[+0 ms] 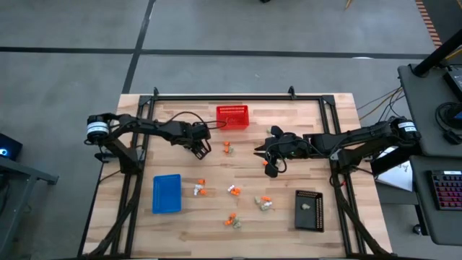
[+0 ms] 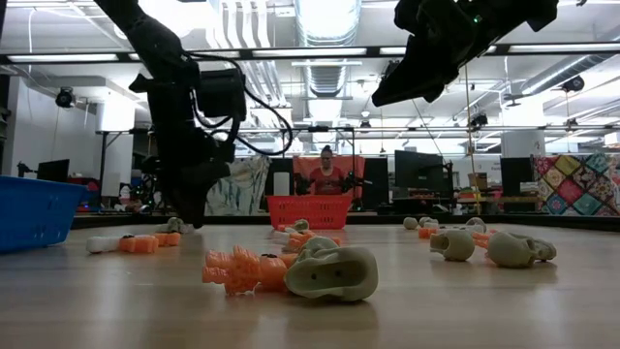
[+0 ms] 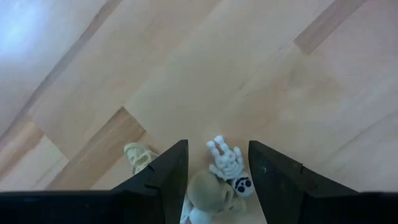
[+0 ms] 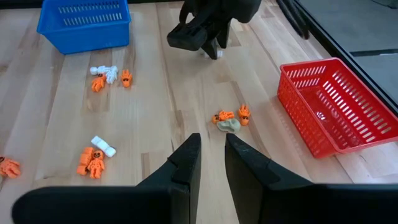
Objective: Sort Halloween decoration
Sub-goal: Put the white skeleton toy into the blue bin
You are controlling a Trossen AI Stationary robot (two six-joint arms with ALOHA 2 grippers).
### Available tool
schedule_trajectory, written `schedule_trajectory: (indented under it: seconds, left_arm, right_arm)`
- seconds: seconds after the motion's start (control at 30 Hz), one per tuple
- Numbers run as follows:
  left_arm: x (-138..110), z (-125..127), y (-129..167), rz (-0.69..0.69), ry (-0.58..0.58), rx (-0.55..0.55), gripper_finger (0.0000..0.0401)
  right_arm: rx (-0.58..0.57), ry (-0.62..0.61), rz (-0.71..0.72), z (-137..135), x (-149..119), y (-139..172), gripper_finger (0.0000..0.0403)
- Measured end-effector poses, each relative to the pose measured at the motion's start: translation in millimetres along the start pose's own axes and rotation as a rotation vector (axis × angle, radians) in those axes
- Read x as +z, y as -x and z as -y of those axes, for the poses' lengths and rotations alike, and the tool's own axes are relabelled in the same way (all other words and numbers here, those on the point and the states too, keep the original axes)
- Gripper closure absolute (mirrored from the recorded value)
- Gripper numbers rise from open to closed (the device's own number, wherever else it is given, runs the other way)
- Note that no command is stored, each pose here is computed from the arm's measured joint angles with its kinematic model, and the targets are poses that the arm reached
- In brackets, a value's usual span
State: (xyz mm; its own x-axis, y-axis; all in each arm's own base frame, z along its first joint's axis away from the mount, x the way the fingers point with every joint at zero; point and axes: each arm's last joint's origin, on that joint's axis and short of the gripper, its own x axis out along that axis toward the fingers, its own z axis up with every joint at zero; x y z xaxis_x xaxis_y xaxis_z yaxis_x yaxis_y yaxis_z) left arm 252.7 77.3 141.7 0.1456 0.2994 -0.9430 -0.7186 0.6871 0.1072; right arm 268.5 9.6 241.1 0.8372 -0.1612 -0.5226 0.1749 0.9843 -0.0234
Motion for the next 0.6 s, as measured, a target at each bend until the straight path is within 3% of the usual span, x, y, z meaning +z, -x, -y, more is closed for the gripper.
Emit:
schedule_trajectory:
  seconds: [0.33,0.6]
  left_arm:
    - [-6.2,0.6,-4.8,0.008,0.006,-0.002,0.0257]
    - [-5.7,2.7,-4.7,0.022,-0.007,-0.016,0.033]
  right_arm:
    - [0.0,0.0,0.0,0.0,0.0,0.0,0.0339]
    - [0.0,0.0,0.0,0.0,0.0,0.0,0.0339]
